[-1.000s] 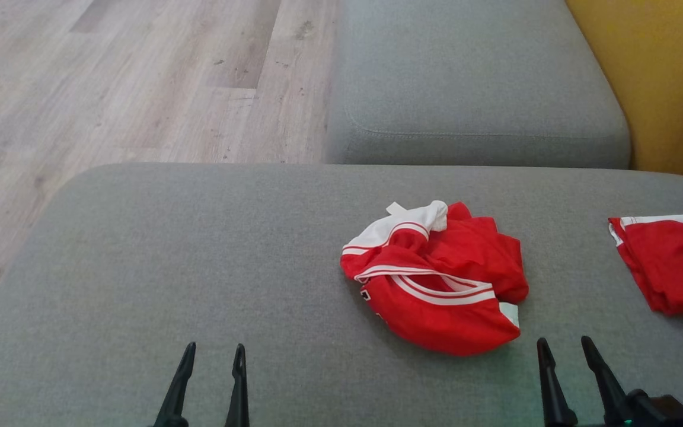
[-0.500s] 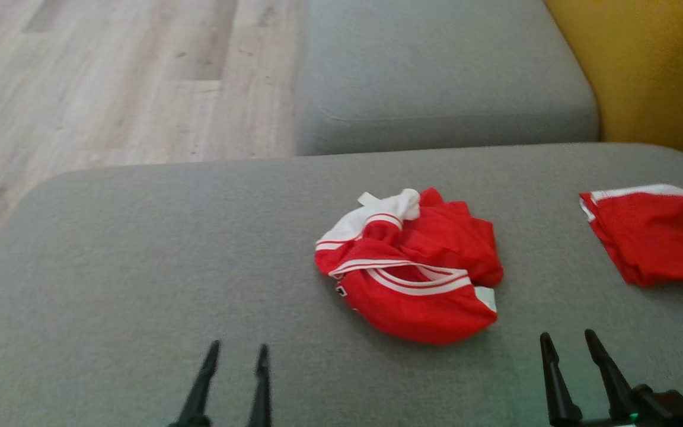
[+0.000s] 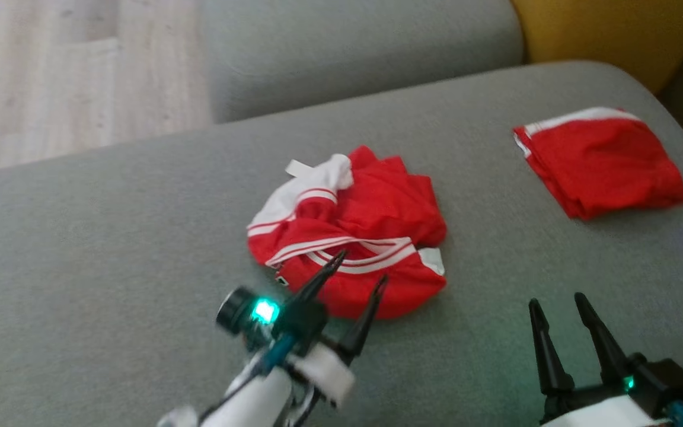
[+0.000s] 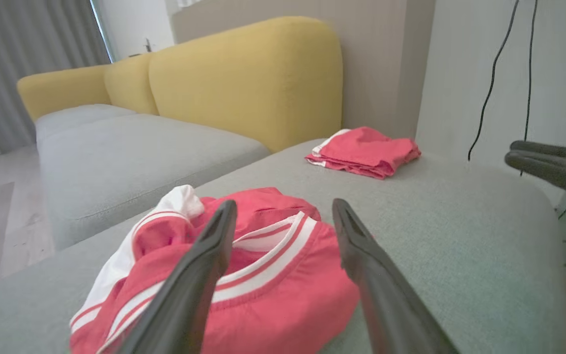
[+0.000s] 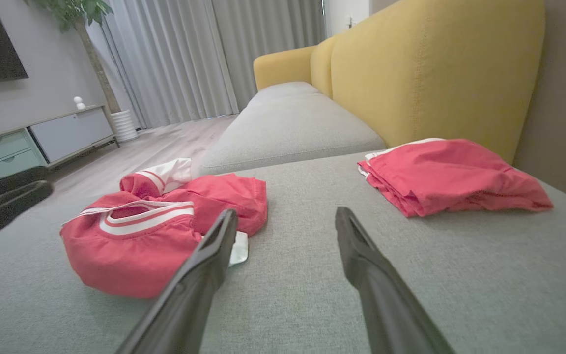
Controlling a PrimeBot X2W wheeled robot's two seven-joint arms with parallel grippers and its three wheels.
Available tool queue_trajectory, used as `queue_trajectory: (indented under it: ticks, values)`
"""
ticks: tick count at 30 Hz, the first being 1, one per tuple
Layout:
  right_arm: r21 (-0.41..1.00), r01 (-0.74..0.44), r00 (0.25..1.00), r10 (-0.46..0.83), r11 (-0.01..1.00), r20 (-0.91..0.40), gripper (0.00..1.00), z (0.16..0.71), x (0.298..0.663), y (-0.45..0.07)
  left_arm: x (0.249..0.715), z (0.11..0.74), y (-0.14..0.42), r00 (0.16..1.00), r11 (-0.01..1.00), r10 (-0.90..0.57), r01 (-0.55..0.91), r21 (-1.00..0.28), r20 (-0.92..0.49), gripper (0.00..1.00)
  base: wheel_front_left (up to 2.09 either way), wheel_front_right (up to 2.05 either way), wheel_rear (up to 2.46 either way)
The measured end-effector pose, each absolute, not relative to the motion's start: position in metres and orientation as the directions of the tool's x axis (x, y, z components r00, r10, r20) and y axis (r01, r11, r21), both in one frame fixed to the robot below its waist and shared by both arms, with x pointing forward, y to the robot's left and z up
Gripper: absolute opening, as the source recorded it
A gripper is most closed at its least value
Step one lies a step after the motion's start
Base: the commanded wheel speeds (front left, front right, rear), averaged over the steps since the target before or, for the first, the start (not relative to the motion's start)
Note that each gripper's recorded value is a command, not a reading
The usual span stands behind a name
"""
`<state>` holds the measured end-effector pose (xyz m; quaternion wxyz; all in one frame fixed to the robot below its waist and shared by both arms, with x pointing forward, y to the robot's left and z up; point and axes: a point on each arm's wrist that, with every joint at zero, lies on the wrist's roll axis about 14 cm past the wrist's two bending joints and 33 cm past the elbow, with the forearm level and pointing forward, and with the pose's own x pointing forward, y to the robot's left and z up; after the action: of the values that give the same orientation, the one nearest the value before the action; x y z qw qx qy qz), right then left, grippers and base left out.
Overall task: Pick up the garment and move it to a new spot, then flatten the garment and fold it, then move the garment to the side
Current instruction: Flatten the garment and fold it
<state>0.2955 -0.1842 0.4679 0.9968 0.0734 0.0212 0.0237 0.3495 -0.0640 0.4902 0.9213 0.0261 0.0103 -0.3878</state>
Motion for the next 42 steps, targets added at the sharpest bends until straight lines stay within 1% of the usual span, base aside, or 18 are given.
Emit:
queue_trajectory:
  ticks: [3,8,12,15,16,17,20,23,25,28,30,33,35,37,39,40,42]
  values:
    - [0.143,-0.021,0.998,0.029,0.990,-0.053,1.00,0.465,0.299,-0.191,0.363,0.475,-0.083,0.641,0.640,-0.755,0.766,0.058,-0.136,1.00,0.00,0.00,0.00]
    - [0.131,0.017,0.999,-0.010,0.991,-0.053,1.00,0.467,0.308,-0.205,0.379,0.438,-0.095,0.585,0.607,-0.748,0.794,0.033,-0.314,1.00,0.00,0.00,0.00]
    - [0.125,0.053,0.996,-0.043,0.991,-0.081,1.00,0.460,0.302,-0.214,0.371,0.409,-0.103,0.496,0.563,-0.743,0.826,-0.019,-0.450,1.00,0.00,0.00,0.00]
    - [0.122,0.072,0.994,-0.062,0.990,-0.085,1.00,0.460,0.299,-0.219,0.358,0.398,-0.111,0.425,0.521,-0.762,0.851,-0.072,-0.488,1.00,0.00,0.00,0.00]
    - [0.121,0.076,0.994,-0.066,0.990,-0.085,1.00,0.460,0.298,-0.220,0.355,0.397,-0.114,0.411,0.507,-0.768,0.858,-0.075,-0.491,0.44,0.00,0.00,0.00]
    - [0.121,0.079,0.994,-0.069,0.989,-0.085,1.00,0.460,0.297,-0.220,0.353,0.398,-0.115,0.403,0.498,-0.773,0.864,-0.074,-0.490,0.00,0.00,0.00,0.00]
    - [0.122,0.083,0.994,-0.074,0.989,-0.079,1.00,0.461,0.296,-0.222,0.349,0.406,-0.123,0.390,0.473,-0.800,0.878,-0.079,-0.457,0.00,0.00,0.00,0.00]
    - [0.126,0.086,0.995,-0.078,0.988,-0.067,1.00,0.464,0.294,-0.222,0.350,0.426,-0.134,0.388,0.452,-0.839,0.887,-0.091,-0.382,0.00,0.00,0.00,0.00]
    - [0.129,0.087,0.995,-0.080,0.988,-0.056,1.00,0.467,0.292,-0.222,0.351,0.446,-0.143,0.389,0.431,-0.867,0.899,-0.075,-0.313,0.00,0.00,0.00,0.00]
    - [0.135,0.087,0.996,-0.083,0.987,-0.035,1.00,0.472,0.291,-0.222,0.357,0.494,-0.160,0.387,0.399,-0.908,0.916,-0.047,-0.163,0.00,0.00,0.00,0.00]
    - [0.140,0.084,0.996,-0.081,0.987,-0.024,1.00,0.474,0.289,-0.220,0.367,0.535,-0.169,0.382,0.381,-0.923,0.924,0.025,-0.055,0.00,0.00,0.00,0.00]
    - [0.152,0.079,0.997,-0.077,0.985,-0.018,1.00,0.474,0.283,-0.216,0.383,0.611,-0.179,0.358,0.372,-0.928,0.909,0.190,0.101,0.00,0.00,0.00,0.00]
    - [0.157,0.074,0.997,-0.072,0.985,-0.019,1.00,0.473,0.279,-0.214,0.392,0.672,-0.179,0.343,0.395,-0.913,0.878,0.270,0.220,0.00,0.00,0.00,0.00]
    - [0.161,0.066,0.998,-0.064,0.985,-0.018,1.00,0.473,0.278,-0.211,0.400,0.732,-0.171,0.345,0.449,-0.872,0.846,0.288,0.347,0.00,0.00,0.00,0.00]
    - [0.162,0.058,0.998,-0.056,0.985,-0.015,1.00,0.473,0.278,-0.209,0.406,0.776,-0.156,0.357,0.501,-0.822,0.824,0.264,0.444,0.00,0.00,0.00,0.00]
    - [0.162,0.052,0.999,-0.051,0.985,-0.010,1.00,0.474,0.279,-0.208,0.410,0.787,-0.148,0.376,0.524,-0.799,0.817,0.239,0.469,0.00,0.00,0.00,0.00]
    - [0.163,0.039,0.999,-0.039,0.986,-0.002,1.00,0.476,0.282,-0.205,0.425,0.788,-0.128,0.443,0.576,-0.756,0.799,0.169,0.483,0.00,0.00,0.00,0.00]
